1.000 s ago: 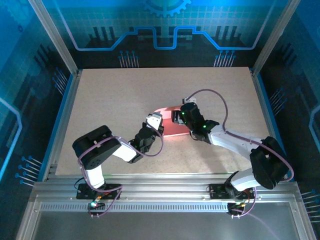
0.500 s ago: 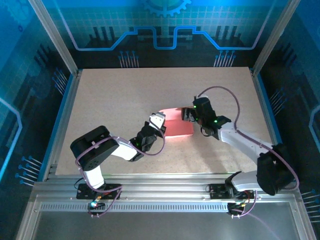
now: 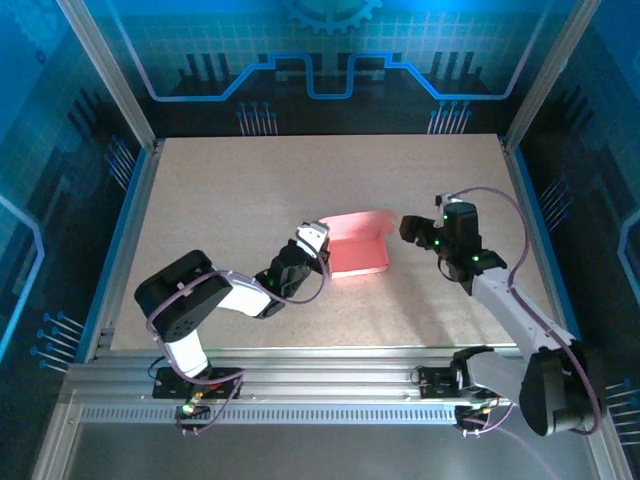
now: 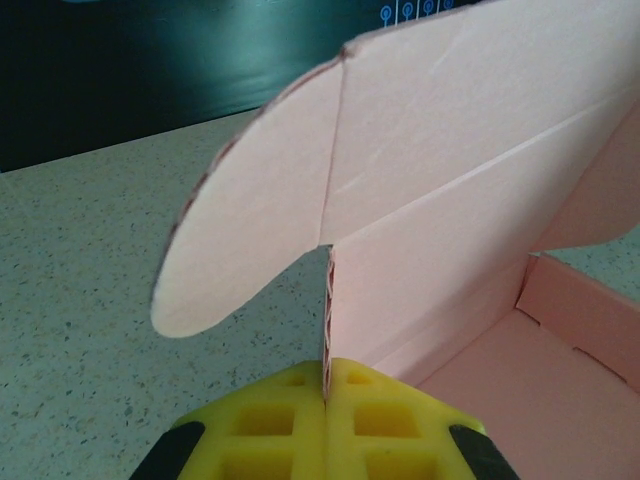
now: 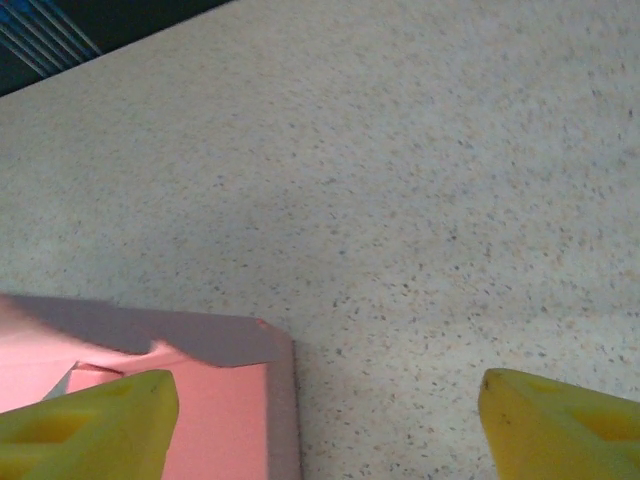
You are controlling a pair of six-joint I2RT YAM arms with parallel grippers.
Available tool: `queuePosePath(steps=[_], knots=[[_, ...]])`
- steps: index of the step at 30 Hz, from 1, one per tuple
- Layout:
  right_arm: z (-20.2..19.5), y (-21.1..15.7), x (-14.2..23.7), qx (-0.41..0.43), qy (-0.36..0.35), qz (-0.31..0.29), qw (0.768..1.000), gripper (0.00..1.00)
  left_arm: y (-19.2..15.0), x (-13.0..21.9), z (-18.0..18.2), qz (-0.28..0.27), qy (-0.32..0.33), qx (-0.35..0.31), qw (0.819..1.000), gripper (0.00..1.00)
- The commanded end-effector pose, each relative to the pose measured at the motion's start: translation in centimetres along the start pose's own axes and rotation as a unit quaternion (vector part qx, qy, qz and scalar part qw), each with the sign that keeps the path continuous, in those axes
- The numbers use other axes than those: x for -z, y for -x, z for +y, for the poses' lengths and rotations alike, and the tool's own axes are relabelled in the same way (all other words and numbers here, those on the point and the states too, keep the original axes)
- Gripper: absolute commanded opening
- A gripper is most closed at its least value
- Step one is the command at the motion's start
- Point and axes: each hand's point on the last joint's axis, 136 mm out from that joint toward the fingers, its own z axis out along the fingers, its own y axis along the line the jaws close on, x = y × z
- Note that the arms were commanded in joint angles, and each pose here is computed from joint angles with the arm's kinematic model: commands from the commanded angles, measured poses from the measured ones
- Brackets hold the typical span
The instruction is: Fold the paper box
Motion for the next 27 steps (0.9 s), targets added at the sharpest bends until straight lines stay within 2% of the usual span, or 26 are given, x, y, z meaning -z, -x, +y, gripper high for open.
queuePosePath(steps=[1, 7, 13, 18, 23, 27], knots=[[0.3, -1.0, -1.5, -0.037, 0.030, 0.058, 0.997, 0.69, 2.5, -0.3, -0.4, -0.014, -0.029, 0.020, 0.999, 0.00], [0.3, -3.4, -5.2, -0.067, 0.037, 0.118, 0.990, 0.52, 3.0, -0.8, 0.8, -0.013, -0.031, 0.021, 0.999, 0.00], [2.2, -8.6, -7.9, -0.135, 0.070, 0.182, 0.972, 0.41, 3.1, -1.9, 1.1, 0.000, -0.056, 0.030, 0.998, 0.00], [4.7, -11.0, -9.0, -0.132, 0.079, 0.198, 0.968, 0.35, 3.3, -2.7, 0.8, 0.012, -0.063, 0.026, 0.998, 0.00], [5.5, -11.5, -9.1, -0.125, 0.077, 0.198, 0.969, 0.33, 3.1, -2.7, 1.0, 0.017, -0.056, 0.026, 0.998, 0.00], [5.7, -11.5, -9.4, -0.127, 0.081, 0.196, 0.969, 0.31, 1.5, -2.8, 1.2, 0.030, -0.050, 0.030, 0.998, 0.00]])
